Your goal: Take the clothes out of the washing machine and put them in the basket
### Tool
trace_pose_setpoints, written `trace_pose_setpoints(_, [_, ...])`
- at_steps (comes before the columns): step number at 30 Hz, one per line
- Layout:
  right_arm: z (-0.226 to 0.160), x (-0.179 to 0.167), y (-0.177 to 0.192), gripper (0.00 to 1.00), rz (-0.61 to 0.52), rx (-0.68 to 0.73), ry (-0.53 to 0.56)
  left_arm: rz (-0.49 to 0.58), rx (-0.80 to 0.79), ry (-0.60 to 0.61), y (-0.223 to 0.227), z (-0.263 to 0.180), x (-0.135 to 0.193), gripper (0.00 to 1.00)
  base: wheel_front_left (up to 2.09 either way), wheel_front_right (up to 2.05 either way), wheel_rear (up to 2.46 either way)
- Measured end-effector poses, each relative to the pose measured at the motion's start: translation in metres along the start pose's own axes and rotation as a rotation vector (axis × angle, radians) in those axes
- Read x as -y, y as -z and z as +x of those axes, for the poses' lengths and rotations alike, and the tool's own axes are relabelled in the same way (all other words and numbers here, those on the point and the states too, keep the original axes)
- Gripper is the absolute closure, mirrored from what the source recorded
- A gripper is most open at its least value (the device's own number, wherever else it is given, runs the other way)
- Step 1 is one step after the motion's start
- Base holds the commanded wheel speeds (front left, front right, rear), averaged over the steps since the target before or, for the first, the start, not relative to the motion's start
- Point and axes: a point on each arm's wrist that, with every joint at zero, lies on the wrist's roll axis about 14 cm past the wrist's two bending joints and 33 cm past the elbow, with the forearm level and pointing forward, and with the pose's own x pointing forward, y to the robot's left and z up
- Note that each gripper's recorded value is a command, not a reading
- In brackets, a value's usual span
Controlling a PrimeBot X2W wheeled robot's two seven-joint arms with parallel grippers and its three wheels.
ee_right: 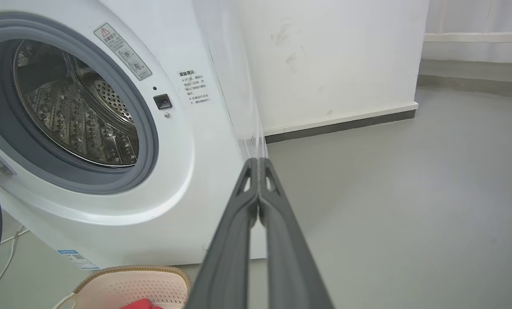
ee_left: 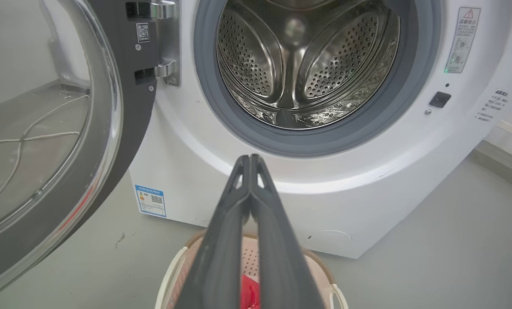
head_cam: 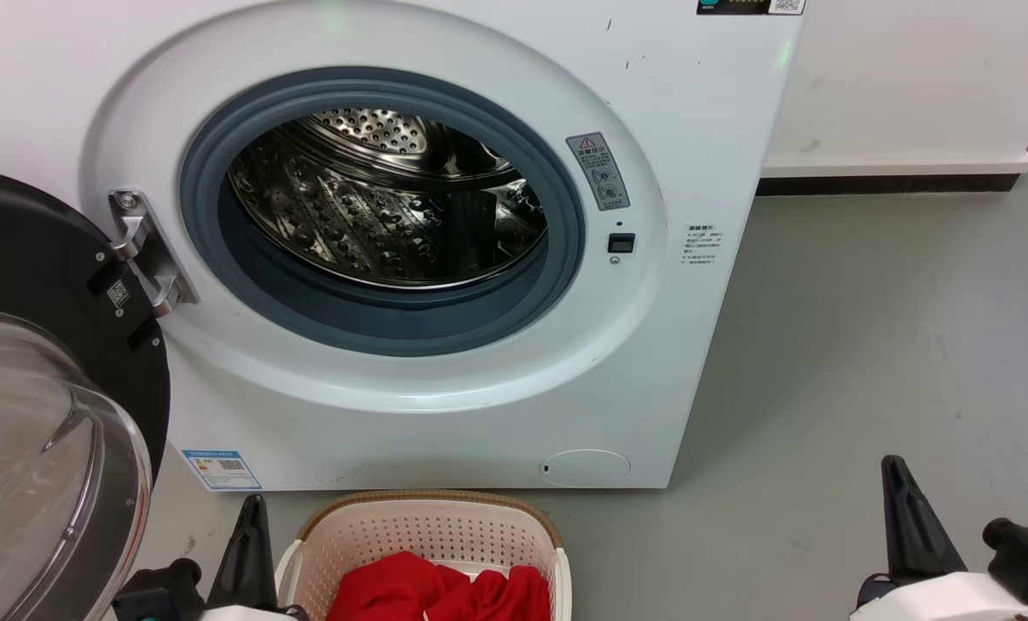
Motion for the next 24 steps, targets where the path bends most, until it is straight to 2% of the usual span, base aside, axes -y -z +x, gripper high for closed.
trace_pose_setpoints(24, [0.014,0.005,-0.002,1.00,0.423,-0.013,0.051,-0.423,-0.043,-0.041,0.001,0.013,-0.006,1.00,0.00,0.00,0.00])
